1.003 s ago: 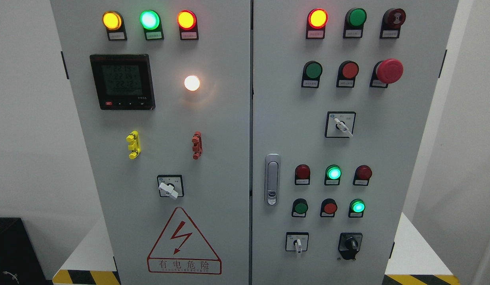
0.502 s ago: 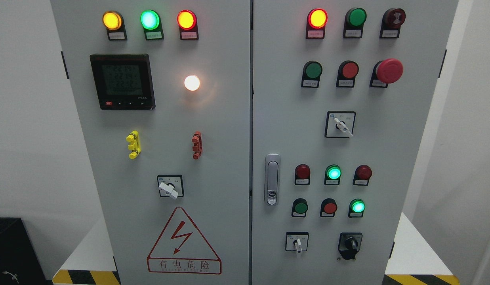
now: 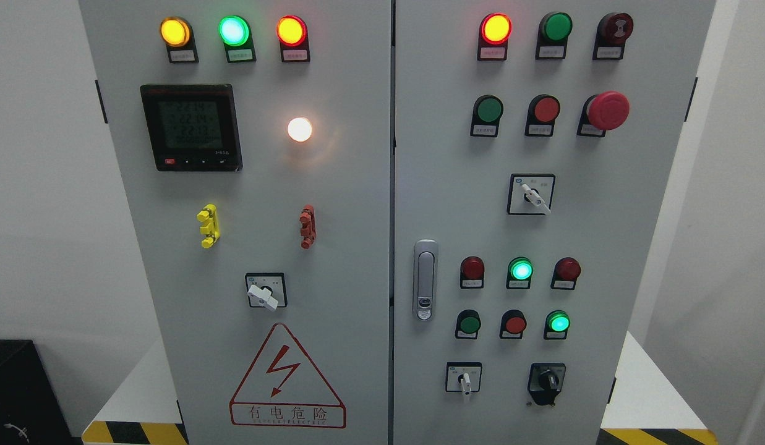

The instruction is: Flip black knob to close circuit

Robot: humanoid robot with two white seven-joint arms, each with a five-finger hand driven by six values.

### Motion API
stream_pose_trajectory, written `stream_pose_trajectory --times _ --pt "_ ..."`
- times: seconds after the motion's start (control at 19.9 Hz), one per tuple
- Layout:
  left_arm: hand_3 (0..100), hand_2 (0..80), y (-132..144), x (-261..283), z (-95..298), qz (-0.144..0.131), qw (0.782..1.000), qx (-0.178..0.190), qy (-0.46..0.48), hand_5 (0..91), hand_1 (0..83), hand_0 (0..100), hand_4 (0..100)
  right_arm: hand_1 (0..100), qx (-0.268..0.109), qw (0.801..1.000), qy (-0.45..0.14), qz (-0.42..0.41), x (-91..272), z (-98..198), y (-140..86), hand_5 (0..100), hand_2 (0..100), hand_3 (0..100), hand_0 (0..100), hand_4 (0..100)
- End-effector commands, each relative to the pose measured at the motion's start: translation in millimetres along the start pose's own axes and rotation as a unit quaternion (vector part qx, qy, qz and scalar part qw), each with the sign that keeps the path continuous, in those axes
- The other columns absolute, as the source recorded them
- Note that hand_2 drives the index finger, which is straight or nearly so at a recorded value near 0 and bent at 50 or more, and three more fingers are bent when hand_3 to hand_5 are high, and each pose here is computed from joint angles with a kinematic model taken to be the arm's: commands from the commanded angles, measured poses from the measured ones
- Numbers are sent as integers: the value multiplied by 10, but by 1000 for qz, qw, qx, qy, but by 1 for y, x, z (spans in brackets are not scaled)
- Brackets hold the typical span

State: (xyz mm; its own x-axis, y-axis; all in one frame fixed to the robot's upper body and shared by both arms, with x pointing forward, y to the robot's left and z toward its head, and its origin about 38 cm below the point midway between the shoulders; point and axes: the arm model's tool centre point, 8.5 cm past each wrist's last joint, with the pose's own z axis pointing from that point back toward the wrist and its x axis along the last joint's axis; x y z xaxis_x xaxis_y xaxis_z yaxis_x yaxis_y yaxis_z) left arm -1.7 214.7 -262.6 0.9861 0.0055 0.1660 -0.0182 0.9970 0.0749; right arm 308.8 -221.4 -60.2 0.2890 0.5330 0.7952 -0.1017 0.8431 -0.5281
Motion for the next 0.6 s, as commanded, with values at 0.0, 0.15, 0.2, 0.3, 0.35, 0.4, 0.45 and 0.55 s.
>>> stream_pose_trajectory --times 0.0,0.15,0.2,0.3,0.35,0.4,0.45,0.55 --pt "0 0 -1 -7 2 -21 1000 -6 9 0 556 120 0 171 -62 994 -88 24 72 -6 -48 810 763 907 0 761" --pt "0 0 -1 -7 2 -20 1000 -6 9 0 556 120 0 171 -78 992 -91 41 85 -9 -59 817 763 907 0 764" --pt "0 0 -1 -7 2 -21 1000 -6 9 0 556 120 0 170 -84 991 -93 44 90 -9 -62 818 763 907 0 764" --pt "0 0 -1 -7 2 -20 1000 -6 10 0 556 120 0 169 -90 990 -95 47 96 -12 -66 820 763 907 0 765" --pt "0 0 -1 -7 2 -21 1000 -6 9 0 556 120 0 169 -93 990 -95 46 98 -13 -68 821 763 907 0 765" --pt "0 0 -1 -7 2 -21 1000 -7 9 0 556 120 0 170 -98 989 -100 47 103 -13 -72 822 762 906 0 765" --pt "0 0 -1 -7 2 -21 1000 -7 9 0 556 120 0 171 -103 988 -101 49 107 -14 -75 822 763 906 0 765" --pt "0 0 -1 -7 2 -21 1000 -7 9 0 556 120 0 171 -107 988 -101 48 110 -15 -78 823 761 906 0 765"
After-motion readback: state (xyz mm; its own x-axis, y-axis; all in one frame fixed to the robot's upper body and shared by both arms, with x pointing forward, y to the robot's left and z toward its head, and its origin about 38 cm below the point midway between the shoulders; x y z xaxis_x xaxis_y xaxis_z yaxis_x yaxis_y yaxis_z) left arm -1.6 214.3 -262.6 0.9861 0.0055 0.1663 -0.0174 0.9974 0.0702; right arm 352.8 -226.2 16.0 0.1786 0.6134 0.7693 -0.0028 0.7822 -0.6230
